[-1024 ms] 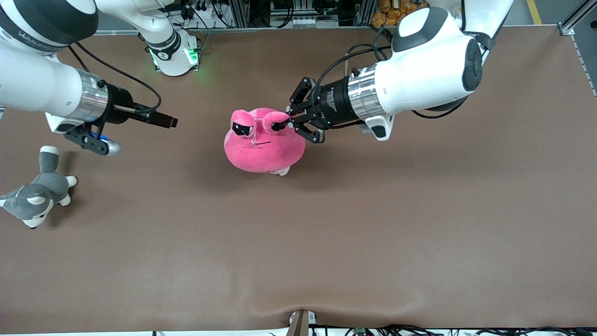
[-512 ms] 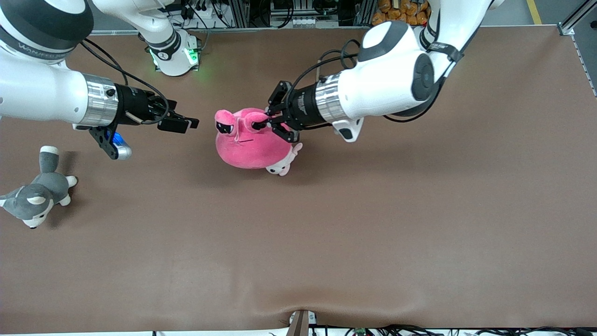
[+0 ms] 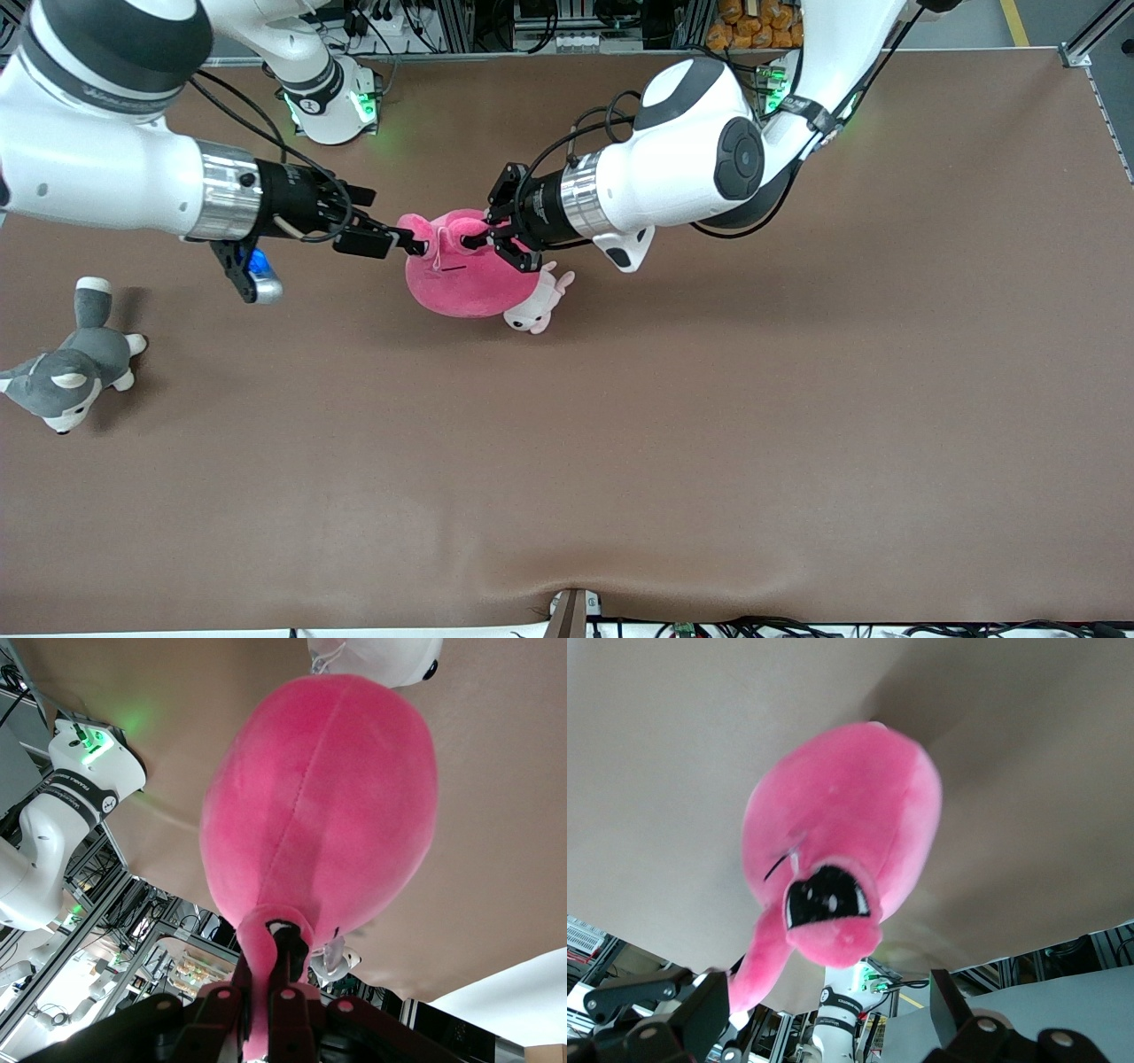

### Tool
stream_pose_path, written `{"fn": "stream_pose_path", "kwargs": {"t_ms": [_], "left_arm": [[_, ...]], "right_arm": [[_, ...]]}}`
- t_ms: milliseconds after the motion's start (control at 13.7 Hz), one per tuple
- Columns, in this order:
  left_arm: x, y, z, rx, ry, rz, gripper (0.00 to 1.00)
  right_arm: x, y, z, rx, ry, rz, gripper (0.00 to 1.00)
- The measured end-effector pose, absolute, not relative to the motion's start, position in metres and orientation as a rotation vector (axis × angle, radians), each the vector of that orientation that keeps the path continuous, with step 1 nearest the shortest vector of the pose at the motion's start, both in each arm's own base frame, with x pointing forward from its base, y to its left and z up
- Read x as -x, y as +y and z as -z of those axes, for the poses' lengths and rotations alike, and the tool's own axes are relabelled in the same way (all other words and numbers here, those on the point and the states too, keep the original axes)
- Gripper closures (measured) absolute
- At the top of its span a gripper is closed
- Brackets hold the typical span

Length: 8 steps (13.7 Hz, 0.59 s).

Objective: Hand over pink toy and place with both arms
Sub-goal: 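Grasp the pink toy with the right gripper beside the left gripper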

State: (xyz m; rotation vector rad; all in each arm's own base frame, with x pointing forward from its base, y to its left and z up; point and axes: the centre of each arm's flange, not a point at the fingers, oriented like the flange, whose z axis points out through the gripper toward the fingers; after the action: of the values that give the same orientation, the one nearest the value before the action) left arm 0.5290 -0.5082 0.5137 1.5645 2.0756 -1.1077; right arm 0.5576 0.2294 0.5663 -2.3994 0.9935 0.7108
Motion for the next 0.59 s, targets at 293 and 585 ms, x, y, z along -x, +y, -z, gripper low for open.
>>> {"fn": "stream_pose_path", "kwargs": {"t_ms": [293,585], "left_arm": [[-0.530,-0.509,-0.514,-1.563,2.074,1.108,0.90],[-0.530,-0.509,-0.515,-1.562,2.071,1.107,0.90]], "right_arm": [[-0.562,0.233,-0.547,2.403,1.025,-0.755,0.00],[-0.566,0.230,-0.515,2.405,1.066,-0.819,0.00]]}}
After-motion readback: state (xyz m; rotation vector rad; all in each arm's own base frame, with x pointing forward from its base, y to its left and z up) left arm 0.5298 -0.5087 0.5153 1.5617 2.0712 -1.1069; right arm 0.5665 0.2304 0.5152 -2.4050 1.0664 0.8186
